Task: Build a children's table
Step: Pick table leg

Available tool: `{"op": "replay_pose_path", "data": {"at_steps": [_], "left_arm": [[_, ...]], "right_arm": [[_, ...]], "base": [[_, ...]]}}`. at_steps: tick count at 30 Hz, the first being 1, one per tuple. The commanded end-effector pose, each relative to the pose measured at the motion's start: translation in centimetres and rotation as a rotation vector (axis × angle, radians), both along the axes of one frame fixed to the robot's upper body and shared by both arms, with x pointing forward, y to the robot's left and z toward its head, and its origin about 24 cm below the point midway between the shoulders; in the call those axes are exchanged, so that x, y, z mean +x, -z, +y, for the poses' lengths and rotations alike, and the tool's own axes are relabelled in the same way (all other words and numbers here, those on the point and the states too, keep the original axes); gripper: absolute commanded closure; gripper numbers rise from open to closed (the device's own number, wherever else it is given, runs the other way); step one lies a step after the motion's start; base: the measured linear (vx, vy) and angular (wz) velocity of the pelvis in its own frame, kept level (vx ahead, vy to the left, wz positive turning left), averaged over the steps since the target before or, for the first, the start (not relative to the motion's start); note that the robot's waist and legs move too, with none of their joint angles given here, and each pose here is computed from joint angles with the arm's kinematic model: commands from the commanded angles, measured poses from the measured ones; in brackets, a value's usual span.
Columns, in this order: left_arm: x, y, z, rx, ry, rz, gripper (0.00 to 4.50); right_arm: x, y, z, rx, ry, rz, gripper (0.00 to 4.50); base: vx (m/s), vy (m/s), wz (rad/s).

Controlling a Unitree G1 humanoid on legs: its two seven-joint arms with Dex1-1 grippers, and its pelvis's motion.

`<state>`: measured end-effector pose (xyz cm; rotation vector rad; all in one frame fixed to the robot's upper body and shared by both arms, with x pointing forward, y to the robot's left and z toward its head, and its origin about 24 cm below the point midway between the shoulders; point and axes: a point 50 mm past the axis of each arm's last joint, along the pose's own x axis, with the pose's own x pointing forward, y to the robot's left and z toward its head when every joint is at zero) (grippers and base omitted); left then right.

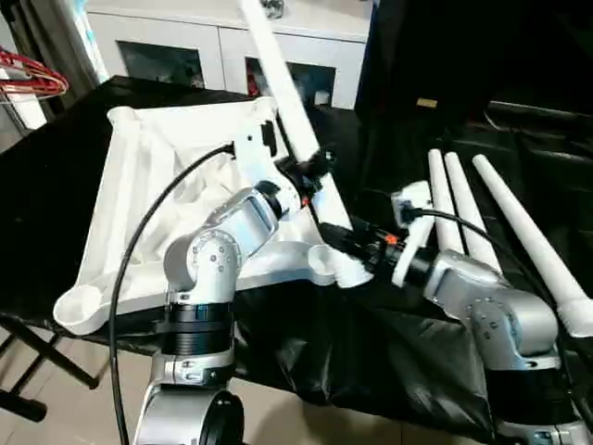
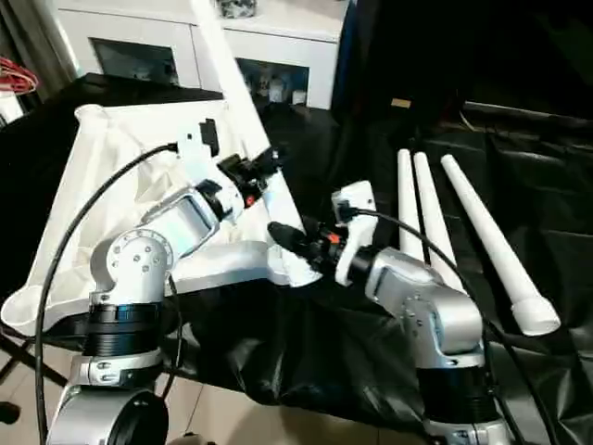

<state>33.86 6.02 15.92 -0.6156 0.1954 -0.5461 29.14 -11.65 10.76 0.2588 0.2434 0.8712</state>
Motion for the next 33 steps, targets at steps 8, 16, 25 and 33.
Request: {"op": "replay_pose_path", "data": {"at_steps": [8, 16, 25, 33], "left_arm": [[-0.5, -0.6, -2.4, -0.015, 0.07, -0.021, 2.55], [-1.2, -1.1, -2.1, 0.053, 0.21, -0.142, 2.62], [-2.4, -2.1, -1.4, 0.072, 0.47, -0.239, 2.64], [-3.9, -4.2, -1.3, -0.086, 0.733, -0.323, 2.64]], "right_arm": [[0.0, -1.2, 0.4, -0.039, -0.012, -0.08, 2.59], [0.2, -1.6, 0.0, -0.006, -0.093, -0.039, 1.7], [0.1, -1.8, -1.9, 0.013, -0.308, 0.018, 0.94], [-0.3, -2.8, -2.5, 0.001, -0.517, 0.016, 0.39]], "base": [[0.0, 0.0, 0.0], [0.0, 0.0, 0.0], [0.0, 0.0, 0.0], [0.0, 0.0, 0.0]]}}
